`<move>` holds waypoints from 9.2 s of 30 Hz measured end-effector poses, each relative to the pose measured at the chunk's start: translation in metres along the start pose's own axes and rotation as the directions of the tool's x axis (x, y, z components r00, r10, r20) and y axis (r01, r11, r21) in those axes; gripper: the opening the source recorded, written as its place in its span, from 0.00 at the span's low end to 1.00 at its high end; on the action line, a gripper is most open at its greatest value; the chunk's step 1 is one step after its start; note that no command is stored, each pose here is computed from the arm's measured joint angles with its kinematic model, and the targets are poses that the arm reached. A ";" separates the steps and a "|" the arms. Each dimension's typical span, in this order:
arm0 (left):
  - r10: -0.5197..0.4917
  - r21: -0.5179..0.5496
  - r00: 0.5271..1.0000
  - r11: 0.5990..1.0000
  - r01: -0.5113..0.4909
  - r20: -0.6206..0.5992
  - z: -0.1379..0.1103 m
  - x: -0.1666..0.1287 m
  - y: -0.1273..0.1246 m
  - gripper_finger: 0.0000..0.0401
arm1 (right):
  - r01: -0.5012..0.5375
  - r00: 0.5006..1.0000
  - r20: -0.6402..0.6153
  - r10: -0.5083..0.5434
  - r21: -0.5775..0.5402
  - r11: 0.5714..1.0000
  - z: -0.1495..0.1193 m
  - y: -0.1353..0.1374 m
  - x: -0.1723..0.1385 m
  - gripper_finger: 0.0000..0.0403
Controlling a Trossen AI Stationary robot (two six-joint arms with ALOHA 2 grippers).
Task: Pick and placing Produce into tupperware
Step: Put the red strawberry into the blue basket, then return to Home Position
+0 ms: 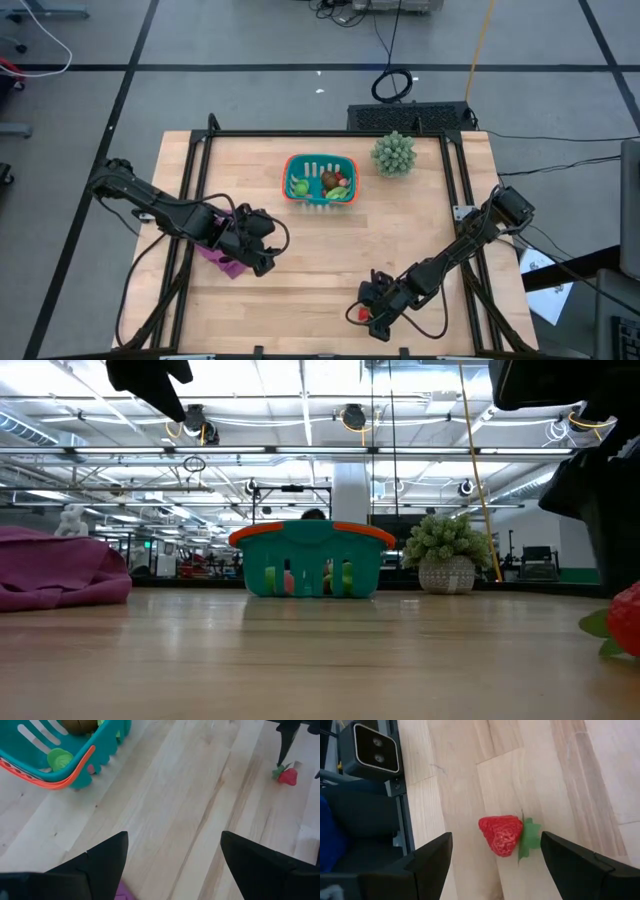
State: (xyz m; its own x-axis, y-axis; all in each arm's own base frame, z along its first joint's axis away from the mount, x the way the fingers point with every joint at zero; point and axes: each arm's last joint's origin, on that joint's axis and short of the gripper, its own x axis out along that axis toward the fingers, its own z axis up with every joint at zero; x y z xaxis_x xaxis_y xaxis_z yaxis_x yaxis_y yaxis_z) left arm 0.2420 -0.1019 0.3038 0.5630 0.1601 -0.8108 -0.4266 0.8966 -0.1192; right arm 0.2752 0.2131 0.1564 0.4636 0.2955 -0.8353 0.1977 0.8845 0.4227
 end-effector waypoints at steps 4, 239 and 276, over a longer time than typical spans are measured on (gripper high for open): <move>0.000 0.000 1.000 1.000 0.000 0.000 0.000 0.000 0.000 0.81 | 0.007 1.000 0.007 -0.007 0.004 1.000 0.001 -0.001 0.000 0.73; -0.190 0.135 0.849 0.981 0.141 0.493 -0.105 0.000 0.039 0.81 | 0.064 0.687 0.651 0.323 -0.497 0.865 0.021 -0.150 -0.211 0.50; -0.197 0.123 0.641 0.980 0.158 0.742 -0.116 0.020 0.147 0.81 | 0.008 0.441 0.755 0.486 -0.545 0.838 -0.055 -0.223 -0.185 0.50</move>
State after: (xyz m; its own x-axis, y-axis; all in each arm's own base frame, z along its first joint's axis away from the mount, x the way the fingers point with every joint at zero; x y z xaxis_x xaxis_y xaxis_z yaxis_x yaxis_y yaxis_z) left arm 0.1082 -0.0144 0.2039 0.9700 0.2325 -0.0713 -0.2416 0.9546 -0.1741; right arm 0.0981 -0.0192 0.1973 0.9523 0.2876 0.1025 -0.3009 0.9408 0.1558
